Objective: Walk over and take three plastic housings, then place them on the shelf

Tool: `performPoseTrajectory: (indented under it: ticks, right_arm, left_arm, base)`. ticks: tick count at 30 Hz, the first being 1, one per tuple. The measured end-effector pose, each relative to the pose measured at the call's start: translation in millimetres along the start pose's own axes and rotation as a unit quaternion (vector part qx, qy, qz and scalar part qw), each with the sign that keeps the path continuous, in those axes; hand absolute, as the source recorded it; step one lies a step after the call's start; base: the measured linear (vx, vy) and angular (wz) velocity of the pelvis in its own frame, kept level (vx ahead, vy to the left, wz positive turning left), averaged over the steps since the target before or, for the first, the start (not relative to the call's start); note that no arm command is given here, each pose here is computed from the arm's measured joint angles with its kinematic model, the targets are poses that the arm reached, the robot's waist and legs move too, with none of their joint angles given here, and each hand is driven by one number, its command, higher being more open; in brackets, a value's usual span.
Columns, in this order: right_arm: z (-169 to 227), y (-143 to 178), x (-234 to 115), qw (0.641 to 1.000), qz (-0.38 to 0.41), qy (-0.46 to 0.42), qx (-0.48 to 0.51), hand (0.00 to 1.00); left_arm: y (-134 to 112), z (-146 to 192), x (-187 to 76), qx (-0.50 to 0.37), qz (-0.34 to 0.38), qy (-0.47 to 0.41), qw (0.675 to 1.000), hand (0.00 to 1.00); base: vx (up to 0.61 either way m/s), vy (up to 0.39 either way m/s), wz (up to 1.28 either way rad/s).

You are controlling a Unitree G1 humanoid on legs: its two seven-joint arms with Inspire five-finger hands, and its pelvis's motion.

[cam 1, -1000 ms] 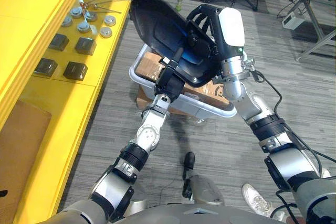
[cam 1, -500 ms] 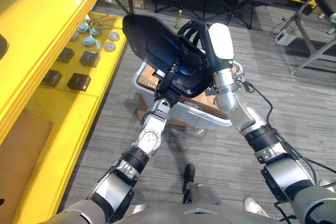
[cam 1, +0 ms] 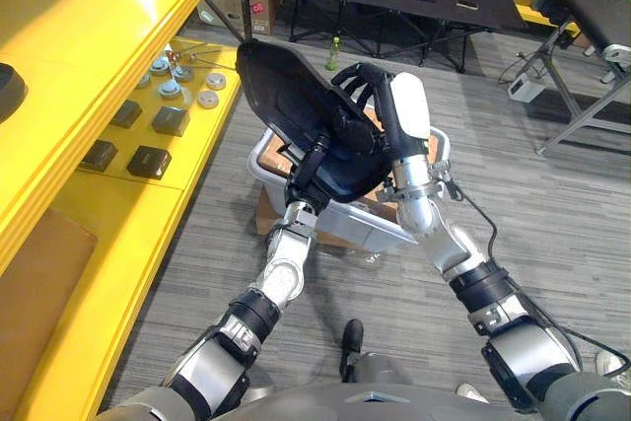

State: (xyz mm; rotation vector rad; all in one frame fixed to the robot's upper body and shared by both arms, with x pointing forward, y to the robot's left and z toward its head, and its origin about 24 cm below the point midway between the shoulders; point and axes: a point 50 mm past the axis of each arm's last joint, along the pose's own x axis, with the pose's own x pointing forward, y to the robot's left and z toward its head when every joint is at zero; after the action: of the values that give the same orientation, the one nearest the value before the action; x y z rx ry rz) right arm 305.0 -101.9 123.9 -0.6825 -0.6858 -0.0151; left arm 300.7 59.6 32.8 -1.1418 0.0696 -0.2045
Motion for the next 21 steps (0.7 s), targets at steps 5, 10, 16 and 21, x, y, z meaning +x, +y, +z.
performPoseTrajectory:
  ticks: [5,10,16,21]
  right_arm:
    - [2.2,21.2,-31.0,0.997,0.029,0.021,0.067,1.0]
    - [14.3,21.4,-26.3,0.991,0.02,0.023,0.134,1.0]
    - [25.1,-13.1,-13.0,0.977,-0.051,0.022,0.206,1.0]
    - [12.1,-55.2,-4.4,0.952,-0.11,0.046,0.282,1.0]
  left_arm:
    - [-8.6,22.0,5.8,-0.024,0.022,-0.079,0.996,0.0]
    - [-12.4,42.2,-2.1,-0.003,0.032,-0.129,0.991,0.0]
    - [-0.6,96.3,-13.9,0.064,0.073,-0.236,0.967,0.0]
    - [27.9,131.8,-38.6,0.205,0.186,-0.284,0.918,0.0]
  base:
    - [0.01,0.007,0.01]
    - [0.0,0.011,0.04]
    - [-0.01,0.003,0.0]
    - [-0.01,0.004,0.01]
